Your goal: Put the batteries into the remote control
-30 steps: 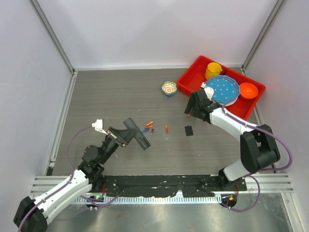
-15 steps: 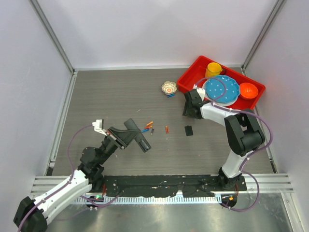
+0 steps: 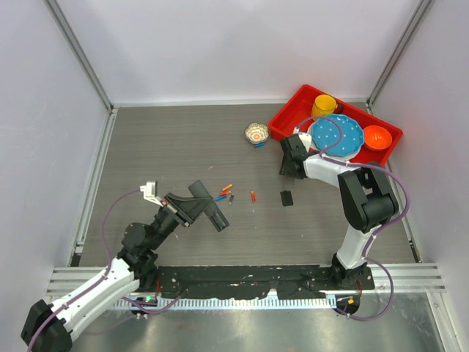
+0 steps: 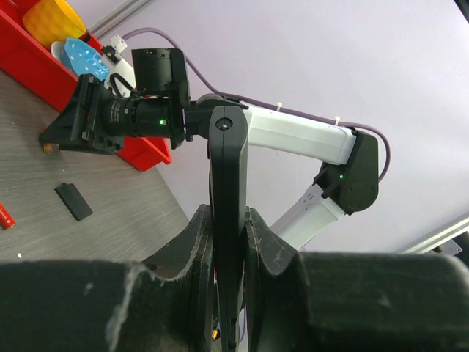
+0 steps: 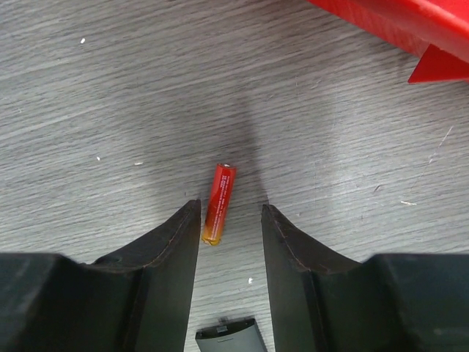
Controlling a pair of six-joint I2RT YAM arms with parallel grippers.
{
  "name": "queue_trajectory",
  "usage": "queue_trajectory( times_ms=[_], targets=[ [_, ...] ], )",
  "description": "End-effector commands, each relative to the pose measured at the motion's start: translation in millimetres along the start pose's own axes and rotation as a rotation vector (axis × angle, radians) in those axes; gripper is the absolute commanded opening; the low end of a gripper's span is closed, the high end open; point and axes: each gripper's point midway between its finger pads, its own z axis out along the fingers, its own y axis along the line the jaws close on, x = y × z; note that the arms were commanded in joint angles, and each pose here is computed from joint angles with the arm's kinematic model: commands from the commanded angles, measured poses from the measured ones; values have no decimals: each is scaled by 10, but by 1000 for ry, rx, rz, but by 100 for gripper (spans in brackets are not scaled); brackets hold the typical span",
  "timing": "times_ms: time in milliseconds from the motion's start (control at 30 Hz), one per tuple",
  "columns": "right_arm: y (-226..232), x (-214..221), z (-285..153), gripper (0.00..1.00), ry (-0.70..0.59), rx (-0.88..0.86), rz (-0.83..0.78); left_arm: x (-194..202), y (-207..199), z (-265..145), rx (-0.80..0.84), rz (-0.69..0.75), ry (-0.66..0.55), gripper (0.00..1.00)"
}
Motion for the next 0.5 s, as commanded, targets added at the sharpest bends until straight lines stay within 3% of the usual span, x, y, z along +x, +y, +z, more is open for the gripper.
queue_trajectory(
  times_ms=[0,267,467],
  targets=[
    [33,-81,38,43,-28,-9,-16,100,155,-60,-25,8,27,0],
    [-8,85,107,33,15,-6,-46,117,175,-64,-33,3,35,0],
    [-17,115,105,15,23,-8,-57,124,183,-66,-36,3,38,0]
  ],
)
